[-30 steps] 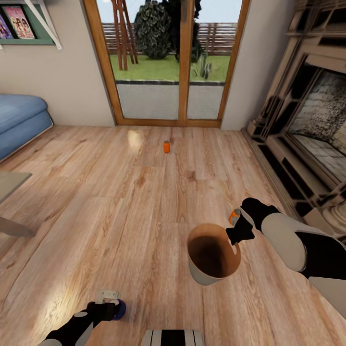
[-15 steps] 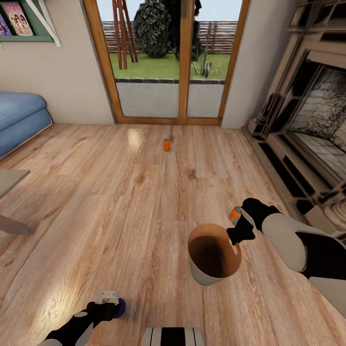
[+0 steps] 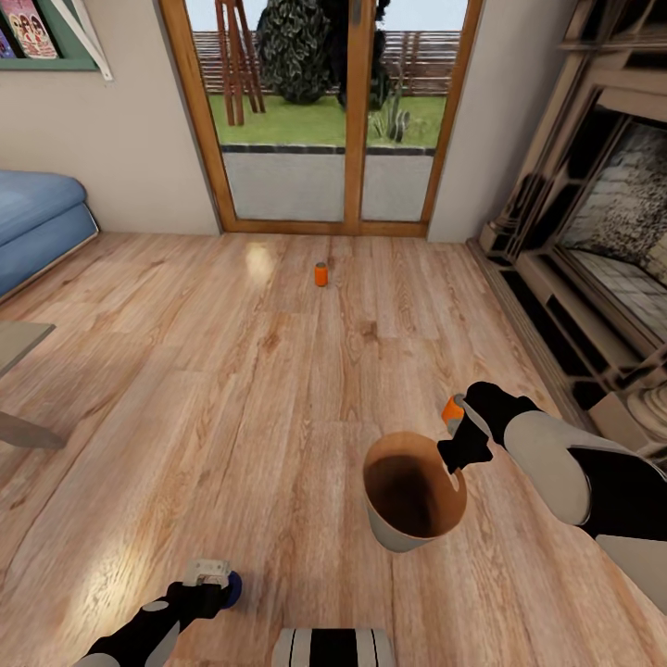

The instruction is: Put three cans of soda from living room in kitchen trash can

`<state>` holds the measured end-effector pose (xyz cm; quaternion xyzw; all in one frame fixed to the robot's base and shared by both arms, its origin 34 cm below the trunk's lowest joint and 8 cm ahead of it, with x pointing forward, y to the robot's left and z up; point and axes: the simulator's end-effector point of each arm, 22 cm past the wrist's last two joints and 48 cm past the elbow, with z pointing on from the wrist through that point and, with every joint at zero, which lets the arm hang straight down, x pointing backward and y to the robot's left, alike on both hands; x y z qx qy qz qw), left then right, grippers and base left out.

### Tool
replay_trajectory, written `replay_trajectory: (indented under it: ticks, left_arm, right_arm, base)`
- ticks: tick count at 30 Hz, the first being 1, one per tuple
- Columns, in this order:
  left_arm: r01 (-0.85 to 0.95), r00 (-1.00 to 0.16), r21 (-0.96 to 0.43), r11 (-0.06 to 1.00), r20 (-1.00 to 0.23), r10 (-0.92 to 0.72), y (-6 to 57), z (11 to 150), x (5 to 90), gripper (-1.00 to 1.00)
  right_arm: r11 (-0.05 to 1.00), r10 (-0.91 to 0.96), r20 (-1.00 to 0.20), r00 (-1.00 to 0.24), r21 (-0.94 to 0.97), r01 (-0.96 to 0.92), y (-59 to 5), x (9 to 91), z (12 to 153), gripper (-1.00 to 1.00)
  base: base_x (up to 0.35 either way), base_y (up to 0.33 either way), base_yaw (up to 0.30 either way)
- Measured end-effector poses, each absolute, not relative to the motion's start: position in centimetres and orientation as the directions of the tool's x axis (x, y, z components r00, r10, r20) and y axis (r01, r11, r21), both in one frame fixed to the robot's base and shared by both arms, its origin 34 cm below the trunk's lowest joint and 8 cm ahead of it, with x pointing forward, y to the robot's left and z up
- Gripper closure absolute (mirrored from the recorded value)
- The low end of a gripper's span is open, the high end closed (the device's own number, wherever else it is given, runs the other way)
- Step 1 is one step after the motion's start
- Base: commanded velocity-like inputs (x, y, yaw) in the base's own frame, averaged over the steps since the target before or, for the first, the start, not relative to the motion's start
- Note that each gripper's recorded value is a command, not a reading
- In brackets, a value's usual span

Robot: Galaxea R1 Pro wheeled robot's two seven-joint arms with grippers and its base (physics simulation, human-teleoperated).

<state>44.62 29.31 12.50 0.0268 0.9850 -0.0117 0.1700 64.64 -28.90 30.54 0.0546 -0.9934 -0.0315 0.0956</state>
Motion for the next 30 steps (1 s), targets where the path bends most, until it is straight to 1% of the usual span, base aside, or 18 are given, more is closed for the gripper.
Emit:
replay_trajectory:
  ticks: [6,7,30]
  left_arm:
    - [0.057,-0.940,-0.015,0.998,-0.337,0.049,29.3,12.5,44.7,-1.00]
    - [0.057,-0.940,-0.015,0.998,-0.337,0.049,29.3,12.5,44.7,1.00]
    - [0.060,-0.932,-0.012,0.998,-0.359,0.052,29.3,14.5,45.8,1.00]
  right_arm:
    - [0.992,-0.118,0.187,-0.975,0.070,-0.107,-28.9,64.6,30.5,1.00]
    - [0.992,-0.118,0.187,-0.975,0.070,-0.106,-28.9,64.6,30.5,1.00]
    - [0.992,-0.118,0.167,-0.979,0.073,-0.107,-28.7,65.3,32.9,1.00]
  base:
    - [0.000,0.000,0.000]
    - [0.000,0.000,0.000]
    - [0.000,0.000,0.000]
